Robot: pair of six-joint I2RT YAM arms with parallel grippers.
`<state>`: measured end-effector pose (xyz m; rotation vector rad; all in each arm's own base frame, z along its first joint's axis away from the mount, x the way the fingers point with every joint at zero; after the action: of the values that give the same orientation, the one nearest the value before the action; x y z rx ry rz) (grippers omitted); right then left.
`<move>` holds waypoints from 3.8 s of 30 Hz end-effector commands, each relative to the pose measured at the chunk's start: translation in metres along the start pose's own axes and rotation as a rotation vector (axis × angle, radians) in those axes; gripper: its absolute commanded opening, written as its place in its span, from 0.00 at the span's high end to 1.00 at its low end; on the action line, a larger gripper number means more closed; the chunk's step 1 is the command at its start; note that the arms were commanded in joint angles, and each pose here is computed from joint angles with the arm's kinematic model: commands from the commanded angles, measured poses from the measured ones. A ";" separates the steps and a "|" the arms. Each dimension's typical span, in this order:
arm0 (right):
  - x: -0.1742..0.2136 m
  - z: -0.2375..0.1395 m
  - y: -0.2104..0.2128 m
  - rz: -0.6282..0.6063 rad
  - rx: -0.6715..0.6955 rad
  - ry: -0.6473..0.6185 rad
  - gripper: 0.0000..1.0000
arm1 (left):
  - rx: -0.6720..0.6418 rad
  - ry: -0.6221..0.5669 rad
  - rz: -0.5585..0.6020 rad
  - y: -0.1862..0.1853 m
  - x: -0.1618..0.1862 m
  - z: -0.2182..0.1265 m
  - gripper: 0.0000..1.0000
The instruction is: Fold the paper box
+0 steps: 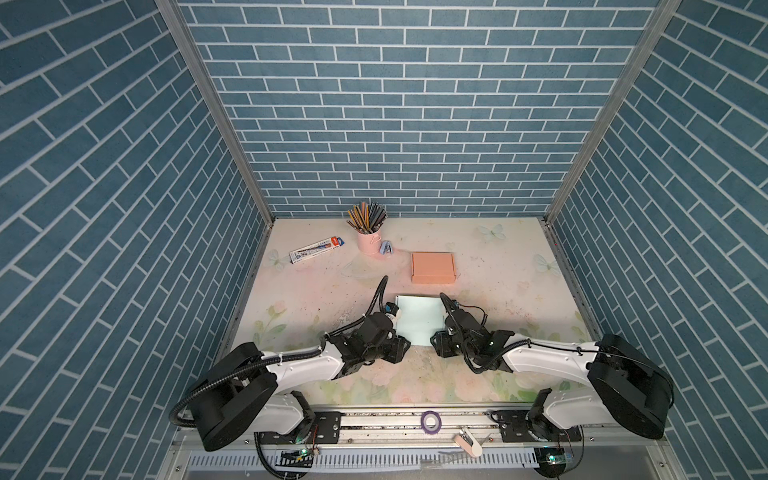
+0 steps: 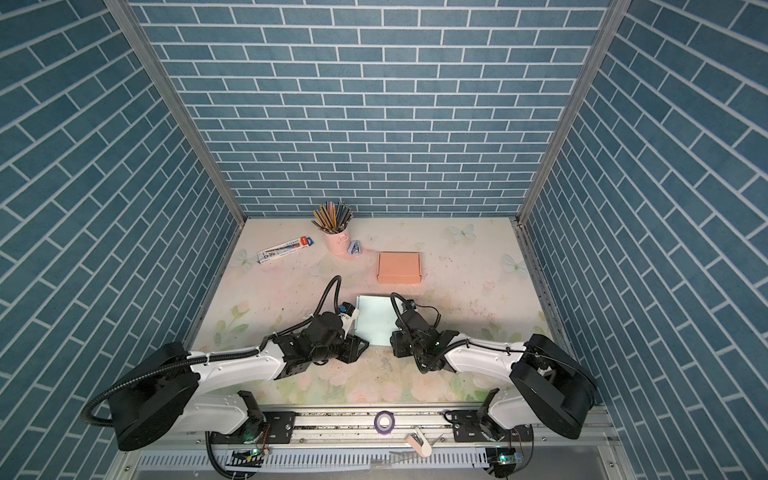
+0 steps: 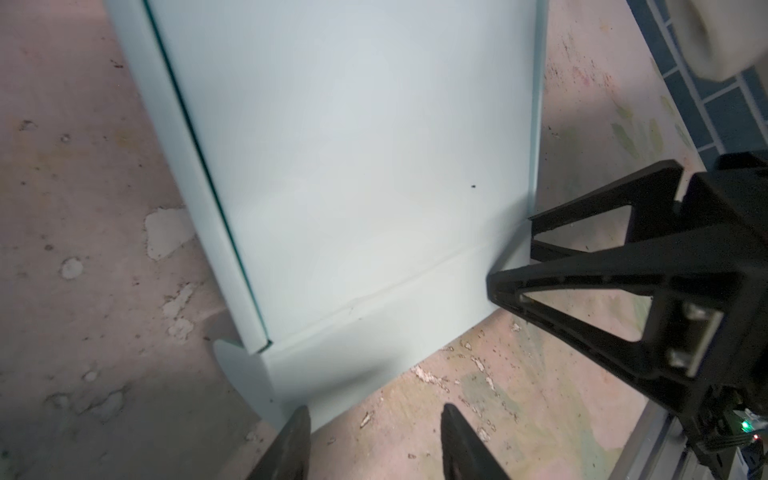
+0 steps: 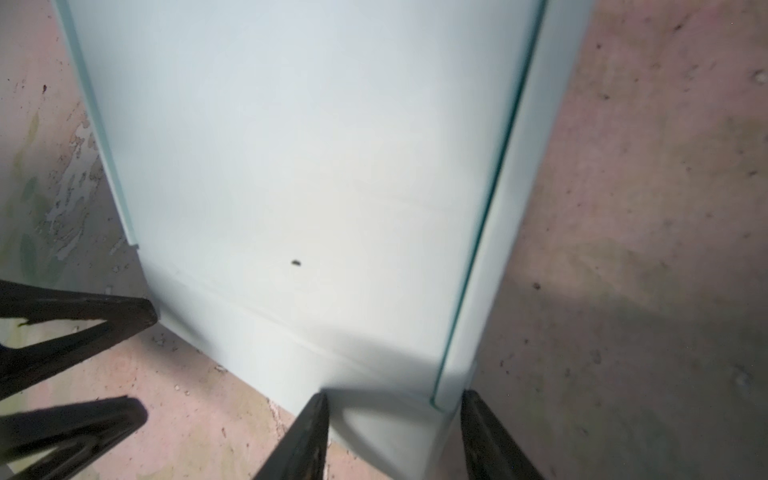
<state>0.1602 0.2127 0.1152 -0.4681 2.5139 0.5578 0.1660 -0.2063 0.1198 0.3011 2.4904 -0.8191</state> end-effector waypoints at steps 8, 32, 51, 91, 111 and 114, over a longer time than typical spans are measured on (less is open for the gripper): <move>-0.004 -0.001 0.000 -0.007 0.003 -0.017 0.48 | -0.066 -0.062 0.057 0.004 -0.032 -0.029 0.48; -0.043 -0.034 0.010 -0.109 0.056 -0.073 0.40 | -0.056 -0.016 0.177 0.015 -0.146 0.049 0.23; -0.025 -0.029 -0.023 0.012 0.026 -0.050 0.36 | -0.020 0.048 0.134 0.024 -0.127 0.064 0.30; -0.050 -0.034 -0.044 -0.030 0.135 -0.062 0.39 | -0.047 -0.018 0.140 0.003 -0.076 -0.028 0.32; 0.009 -0.039 -0.012 0.134 -0.275 -0.061 0.41 | 0.111 0.035 0.060 0.023 -0.131 0.043 0.31; 0.010 -0.032 -0.009 0.185 -0.364 -0.103 0.40 | 0.118 0.043 0.046 0.025 -0.124 0.042 0.31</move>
<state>0.1398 0.1782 0.1275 -0.4101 2.4500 0.9169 0.2997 -0.2197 0.1411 0.4214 2.4941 -0.8955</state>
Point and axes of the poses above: each gripper's point midway between its finger pads, its own z axis out along the fingers, its own y axis along the line the jaws close on, x = y × z, the point moved 10 cm from there along -z, back along the fingers, and after that the axes turned 7 degrees about -z, right-handed, at the moved point
